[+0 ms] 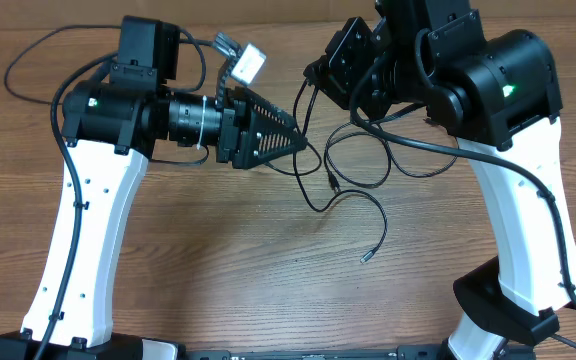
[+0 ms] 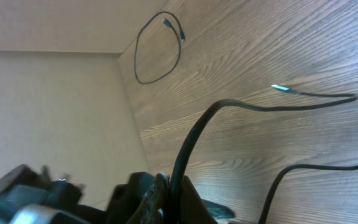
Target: Untangle cables
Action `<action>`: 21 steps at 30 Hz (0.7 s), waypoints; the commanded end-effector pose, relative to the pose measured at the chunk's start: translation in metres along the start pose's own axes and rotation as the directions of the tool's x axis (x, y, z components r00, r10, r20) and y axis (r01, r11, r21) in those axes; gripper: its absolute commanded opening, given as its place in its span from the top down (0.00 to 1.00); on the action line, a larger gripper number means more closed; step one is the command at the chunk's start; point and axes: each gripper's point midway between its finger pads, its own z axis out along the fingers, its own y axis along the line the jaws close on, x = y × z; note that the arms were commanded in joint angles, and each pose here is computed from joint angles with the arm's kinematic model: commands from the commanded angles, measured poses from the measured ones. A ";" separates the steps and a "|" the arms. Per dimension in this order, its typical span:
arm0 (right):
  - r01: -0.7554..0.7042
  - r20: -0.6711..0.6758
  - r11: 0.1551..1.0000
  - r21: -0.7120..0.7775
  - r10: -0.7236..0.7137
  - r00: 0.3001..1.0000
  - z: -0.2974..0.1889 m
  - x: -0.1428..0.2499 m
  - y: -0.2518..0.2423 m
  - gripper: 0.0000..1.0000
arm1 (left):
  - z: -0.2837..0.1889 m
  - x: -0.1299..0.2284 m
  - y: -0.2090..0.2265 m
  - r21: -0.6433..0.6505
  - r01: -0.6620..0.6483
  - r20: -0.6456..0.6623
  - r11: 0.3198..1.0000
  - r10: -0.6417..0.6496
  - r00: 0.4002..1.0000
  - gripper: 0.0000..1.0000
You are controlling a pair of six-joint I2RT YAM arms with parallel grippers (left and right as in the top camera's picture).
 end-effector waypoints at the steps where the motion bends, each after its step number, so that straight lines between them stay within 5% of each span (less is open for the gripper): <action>1: -0.003 -0.004 1.000 -0.022 0.003 1.000 -0.004 0.004 0.006 0.96 | -0.006 -0.010 -0.031 0.056 -0.084 0.038 0.995 0.082 0.996 0.32; 21: 0.042 -0.016 0.998 -0.047 -0.043 0.999 0.002 0.023 0.019 0.96 | 0.000 -0.009 -0.039 0.082 -0.111 0.031 0.990 0.108 0.994 0.54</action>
